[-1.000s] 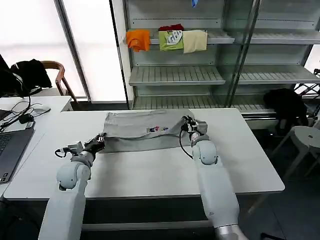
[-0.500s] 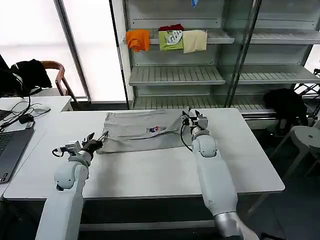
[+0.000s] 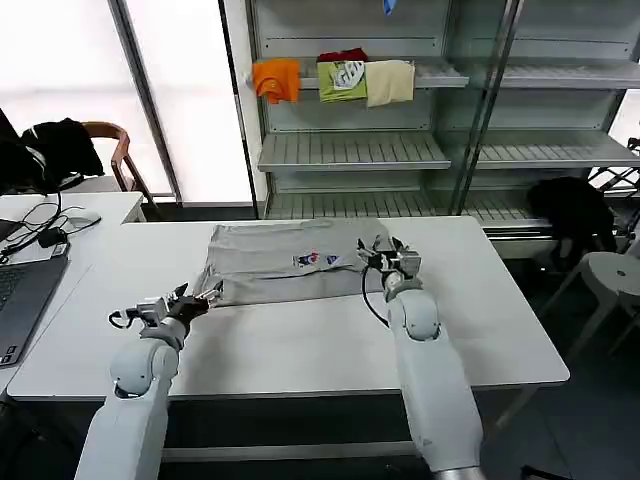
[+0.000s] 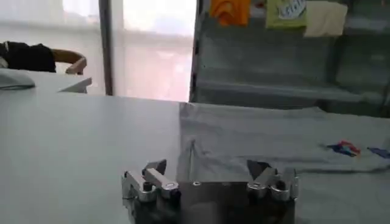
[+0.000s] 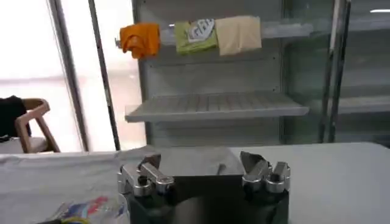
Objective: Fold and organize the clothes.
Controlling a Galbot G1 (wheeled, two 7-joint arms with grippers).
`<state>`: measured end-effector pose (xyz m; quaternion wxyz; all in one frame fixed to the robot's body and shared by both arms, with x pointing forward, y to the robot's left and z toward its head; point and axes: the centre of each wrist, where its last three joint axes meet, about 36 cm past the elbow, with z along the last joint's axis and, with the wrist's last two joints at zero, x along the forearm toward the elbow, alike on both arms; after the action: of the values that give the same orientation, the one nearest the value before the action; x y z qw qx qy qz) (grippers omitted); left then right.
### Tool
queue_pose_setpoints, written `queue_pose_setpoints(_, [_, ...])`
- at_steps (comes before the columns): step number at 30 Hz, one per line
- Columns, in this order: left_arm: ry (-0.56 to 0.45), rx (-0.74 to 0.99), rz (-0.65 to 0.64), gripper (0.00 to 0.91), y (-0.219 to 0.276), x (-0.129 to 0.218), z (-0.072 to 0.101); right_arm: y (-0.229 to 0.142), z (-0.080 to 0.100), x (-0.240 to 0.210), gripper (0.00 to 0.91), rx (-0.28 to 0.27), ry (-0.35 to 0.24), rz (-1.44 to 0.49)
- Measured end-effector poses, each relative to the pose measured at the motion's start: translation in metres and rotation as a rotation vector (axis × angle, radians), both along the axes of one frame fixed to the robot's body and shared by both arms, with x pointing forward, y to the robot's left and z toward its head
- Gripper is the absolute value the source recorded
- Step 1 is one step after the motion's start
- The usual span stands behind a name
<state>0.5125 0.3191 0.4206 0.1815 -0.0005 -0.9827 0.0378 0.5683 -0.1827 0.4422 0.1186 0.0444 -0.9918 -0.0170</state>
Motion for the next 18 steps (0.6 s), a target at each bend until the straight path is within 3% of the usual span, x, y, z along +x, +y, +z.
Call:
queue_pose_setpoints(11, [0.016,0.027,0.0,0.907,-0.002,-0.009,-0.001,-0.032,-0.013,-0.027,0.897,-0.047,0.058,-0.041])
queue_pose_setpoints(14, [0.018,0.031,0.001,0.907,-0.002,-0.009,-0.001,-0.034,-0.016,-0.029,0.776,-0.055,0.07,-0.044])
queue_pose_setpoints(16, [0.02,0.033,0.002,0.907,-0.002,-0.01,-0.001,-0.034,-0.017,-0.03,0.645,-0.061,0.074,-0.045])
queue_pose_setpoints(18, [0.021,0.034,0.002,0.907,-0.002,-0.01,-0.001,-0.035,-0.018,-0.031,0.373,-0.065,0.077,-0.046])
